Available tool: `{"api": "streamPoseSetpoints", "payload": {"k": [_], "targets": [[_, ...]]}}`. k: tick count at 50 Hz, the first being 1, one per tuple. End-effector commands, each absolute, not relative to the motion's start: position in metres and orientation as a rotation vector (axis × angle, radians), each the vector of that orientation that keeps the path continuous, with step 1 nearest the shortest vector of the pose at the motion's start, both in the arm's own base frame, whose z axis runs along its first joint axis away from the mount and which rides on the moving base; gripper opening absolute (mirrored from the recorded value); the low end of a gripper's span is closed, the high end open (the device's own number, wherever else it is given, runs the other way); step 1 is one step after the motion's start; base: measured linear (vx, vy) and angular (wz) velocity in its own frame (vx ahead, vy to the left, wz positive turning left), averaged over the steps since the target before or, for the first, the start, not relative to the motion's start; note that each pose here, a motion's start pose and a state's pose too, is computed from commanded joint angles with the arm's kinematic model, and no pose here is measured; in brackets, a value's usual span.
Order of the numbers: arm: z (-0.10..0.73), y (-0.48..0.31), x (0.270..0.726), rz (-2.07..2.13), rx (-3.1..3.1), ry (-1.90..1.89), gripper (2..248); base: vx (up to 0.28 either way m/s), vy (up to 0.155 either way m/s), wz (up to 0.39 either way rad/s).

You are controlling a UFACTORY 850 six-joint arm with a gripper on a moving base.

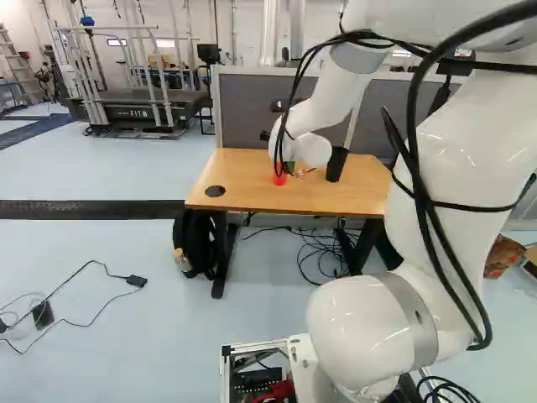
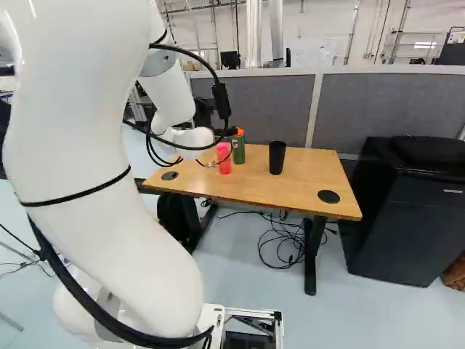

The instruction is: Pick up the green bottle from the table

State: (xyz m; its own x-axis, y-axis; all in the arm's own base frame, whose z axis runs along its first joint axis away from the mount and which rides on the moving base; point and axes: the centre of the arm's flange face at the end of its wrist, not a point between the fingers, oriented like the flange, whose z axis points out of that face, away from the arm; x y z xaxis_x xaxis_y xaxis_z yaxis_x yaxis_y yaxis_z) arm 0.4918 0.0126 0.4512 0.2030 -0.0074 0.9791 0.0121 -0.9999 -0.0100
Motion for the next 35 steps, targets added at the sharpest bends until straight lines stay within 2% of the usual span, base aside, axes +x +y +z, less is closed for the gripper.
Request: {"api": "streamPoseSetpoints", "payload": {"k": [35], "targets": [[0.464,-0.015,0.549,-1.776,-2.594,0.162,247,0.0,0.0,0.0]]}}
